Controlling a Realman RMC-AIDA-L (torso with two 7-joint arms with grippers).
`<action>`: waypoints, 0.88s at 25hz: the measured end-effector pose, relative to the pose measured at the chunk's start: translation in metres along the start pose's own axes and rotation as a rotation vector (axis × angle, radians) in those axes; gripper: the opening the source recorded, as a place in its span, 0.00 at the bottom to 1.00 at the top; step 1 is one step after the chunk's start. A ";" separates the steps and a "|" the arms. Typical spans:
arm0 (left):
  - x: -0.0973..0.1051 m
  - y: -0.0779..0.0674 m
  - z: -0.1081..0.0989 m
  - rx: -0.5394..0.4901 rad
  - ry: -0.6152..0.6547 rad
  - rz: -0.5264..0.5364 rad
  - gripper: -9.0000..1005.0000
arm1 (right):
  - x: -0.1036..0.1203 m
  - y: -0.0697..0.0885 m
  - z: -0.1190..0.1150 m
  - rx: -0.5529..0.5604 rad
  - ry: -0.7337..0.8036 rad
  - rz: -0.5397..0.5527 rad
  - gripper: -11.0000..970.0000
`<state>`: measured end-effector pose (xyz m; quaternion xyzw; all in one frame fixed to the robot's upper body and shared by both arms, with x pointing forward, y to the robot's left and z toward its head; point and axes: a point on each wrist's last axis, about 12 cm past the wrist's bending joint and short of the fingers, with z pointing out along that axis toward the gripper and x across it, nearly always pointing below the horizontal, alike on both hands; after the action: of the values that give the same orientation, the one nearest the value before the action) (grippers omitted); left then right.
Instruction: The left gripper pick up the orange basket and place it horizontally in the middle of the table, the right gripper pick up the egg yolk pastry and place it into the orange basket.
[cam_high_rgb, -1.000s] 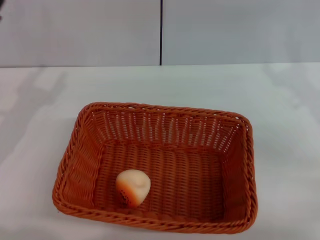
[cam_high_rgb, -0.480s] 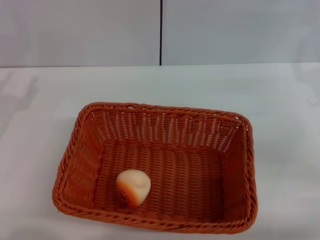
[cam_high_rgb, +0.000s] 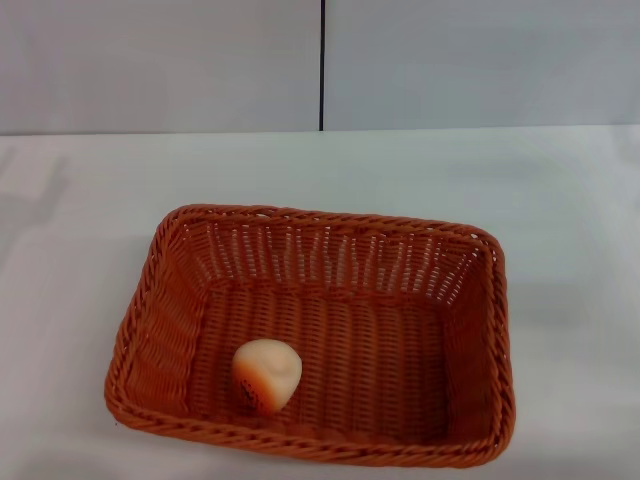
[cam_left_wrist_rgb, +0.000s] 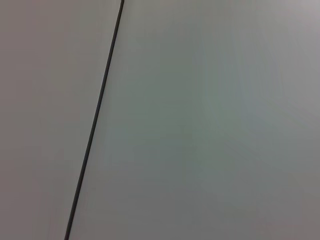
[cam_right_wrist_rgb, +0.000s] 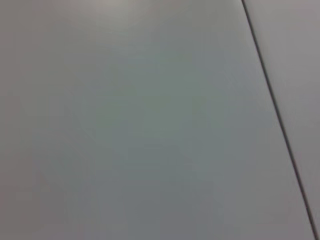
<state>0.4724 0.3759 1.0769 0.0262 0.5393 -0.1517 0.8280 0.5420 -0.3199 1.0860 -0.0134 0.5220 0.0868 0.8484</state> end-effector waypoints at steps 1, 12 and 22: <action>0.000 0.000 0.000 -0.001 0.001 -0.001 0.72 | 0.001 -0.001 0.001 0.006 0.012 0.000 0.57; 0.000 0.000 -0.002 0.005 0.009 -0.005 0.72 | 0.006 0.003 0.014 0.002 0.037 -0.013 0.57; -0.001 0.002 0.001 0.009 0.004 -0.006 0.72 | 0.005 0.004 0.013 0.002 0.031 -0.002 0.57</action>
<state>0.4739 0.3773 1.0778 0.0283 0.5404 -0.1566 0.8262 0.5553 -0.3134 1.0875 -0.0144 0.5351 0.0849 0.8404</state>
